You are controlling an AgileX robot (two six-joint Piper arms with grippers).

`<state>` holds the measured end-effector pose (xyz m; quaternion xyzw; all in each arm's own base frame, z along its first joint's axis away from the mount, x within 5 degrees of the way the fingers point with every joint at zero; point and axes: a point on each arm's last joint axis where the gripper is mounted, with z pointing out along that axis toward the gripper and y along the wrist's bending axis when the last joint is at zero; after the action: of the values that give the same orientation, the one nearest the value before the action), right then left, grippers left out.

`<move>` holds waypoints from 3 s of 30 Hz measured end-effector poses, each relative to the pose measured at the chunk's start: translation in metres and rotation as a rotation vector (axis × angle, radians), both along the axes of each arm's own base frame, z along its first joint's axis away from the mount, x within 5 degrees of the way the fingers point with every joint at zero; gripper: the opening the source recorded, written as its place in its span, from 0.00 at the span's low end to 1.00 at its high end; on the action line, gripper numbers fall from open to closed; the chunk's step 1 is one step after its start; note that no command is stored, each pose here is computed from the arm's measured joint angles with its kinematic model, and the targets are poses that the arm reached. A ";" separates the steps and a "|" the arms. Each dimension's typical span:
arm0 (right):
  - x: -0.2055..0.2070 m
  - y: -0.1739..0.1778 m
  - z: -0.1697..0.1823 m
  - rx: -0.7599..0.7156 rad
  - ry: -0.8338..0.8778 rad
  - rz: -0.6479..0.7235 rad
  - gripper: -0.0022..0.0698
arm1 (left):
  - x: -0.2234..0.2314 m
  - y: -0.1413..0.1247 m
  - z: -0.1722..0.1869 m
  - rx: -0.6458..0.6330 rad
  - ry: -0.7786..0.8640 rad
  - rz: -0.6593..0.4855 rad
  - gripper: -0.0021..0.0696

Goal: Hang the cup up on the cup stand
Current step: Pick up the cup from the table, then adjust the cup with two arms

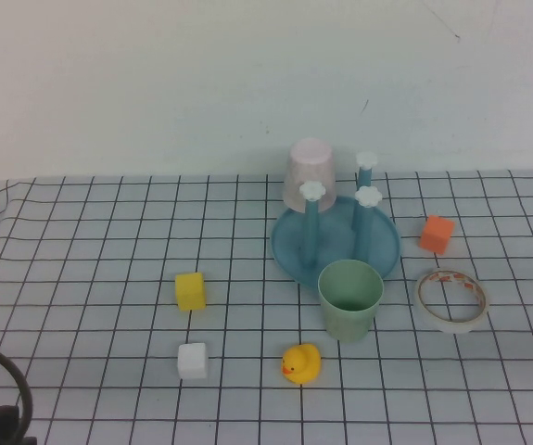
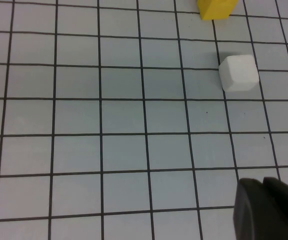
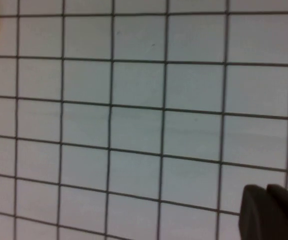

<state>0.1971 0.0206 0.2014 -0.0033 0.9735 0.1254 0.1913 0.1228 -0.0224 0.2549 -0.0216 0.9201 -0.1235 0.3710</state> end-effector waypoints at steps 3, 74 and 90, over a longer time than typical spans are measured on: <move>0.018 0.006 -0.006 0.074 0.069 0.024 0.04 | 0.000 0.000 0.000 0.000 0.000 0.000 0.03; 0.199 0.156 -0.061 0.072 0.045 0.259 0.06 | 0.002 -0.002 0.003 -0.015 -0.040 -0.014 0.03; 0.174 0.184 0.097 0.646 -0.506 0.486 0.06 | 0.016 -0.001 0.022 -0.031 -0.306 0.005 0.03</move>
<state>0.3715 0.2051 0.2979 -0.2016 0.7787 0.4580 0.3786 0.1390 -0.0237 0.2773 -0.0107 0.8508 -0.1385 0.5069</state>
